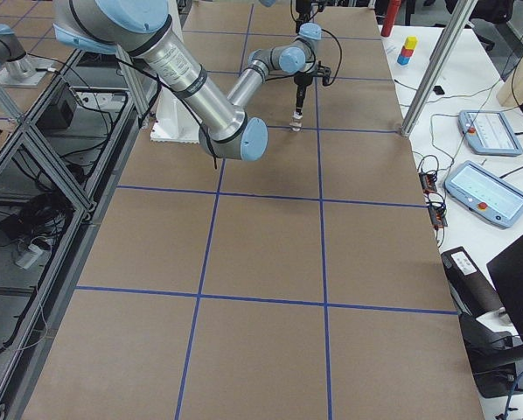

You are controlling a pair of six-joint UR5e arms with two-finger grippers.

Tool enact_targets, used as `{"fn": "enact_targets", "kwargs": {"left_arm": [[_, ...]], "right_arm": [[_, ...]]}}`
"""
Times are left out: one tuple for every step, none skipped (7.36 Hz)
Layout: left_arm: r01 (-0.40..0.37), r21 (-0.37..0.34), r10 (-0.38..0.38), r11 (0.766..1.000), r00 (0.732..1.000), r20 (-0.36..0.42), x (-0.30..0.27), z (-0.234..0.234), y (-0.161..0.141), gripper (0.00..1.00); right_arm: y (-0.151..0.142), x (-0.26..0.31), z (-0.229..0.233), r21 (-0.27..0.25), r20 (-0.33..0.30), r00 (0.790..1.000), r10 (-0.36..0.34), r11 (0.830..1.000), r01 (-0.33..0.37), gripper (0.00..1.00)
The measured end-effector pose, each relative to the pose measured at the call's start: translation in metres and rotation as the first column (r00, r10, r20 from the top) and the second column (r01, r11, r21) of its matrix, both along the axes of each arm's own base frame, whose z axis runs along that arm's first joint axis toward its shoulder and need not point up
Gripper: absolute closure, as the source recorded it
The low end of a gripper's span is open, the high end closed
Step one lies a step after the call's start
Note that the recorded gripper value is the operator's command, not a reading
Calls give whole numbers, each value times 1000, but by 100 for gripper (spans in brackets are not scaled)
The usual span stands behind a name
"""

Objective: Assemble PPR valve and pipe with both arms
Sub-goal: 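Open the right gripper and withdraw the right arm from the valve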

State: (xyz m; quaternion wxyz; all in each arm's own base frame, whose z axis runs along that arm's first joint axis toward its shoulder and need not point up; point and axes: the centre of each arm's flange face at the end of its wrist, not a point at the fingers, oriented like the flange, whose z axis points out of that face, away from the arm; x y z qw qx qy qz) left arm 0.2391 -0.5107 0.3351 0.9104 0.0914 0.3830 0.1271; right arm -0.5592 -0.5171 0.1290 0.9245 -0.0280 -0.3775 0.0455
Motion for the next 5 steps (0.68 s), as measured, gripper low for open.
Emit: {"fn": "enact_targets", "kwargs": {"left_arm": [[1,1,-1,1000,1000,-1,0,-1,0,0],[0,1,0,1000,1000,-4,-2,-4,2,0],[-1,-2,1,1000,1000,-7,-6,-9,6,0],[-3,-4,2,1000,1000,-8,-11,-11,11,0],[0,-8,0,1000,1000,-12,-21,-8,16,0]], "right_arm": [[0,2,-2,2,5,1000,0,1000,0,0],[0,9,-7,8,18,1000,4,1000,-4,0],[2,28,-4,17,38,999,12,1000,-12,0],[10,62,17,28,58,998,19,999,-21,0],[21,109,50,45,72,997,27,999,-30,0]]}}
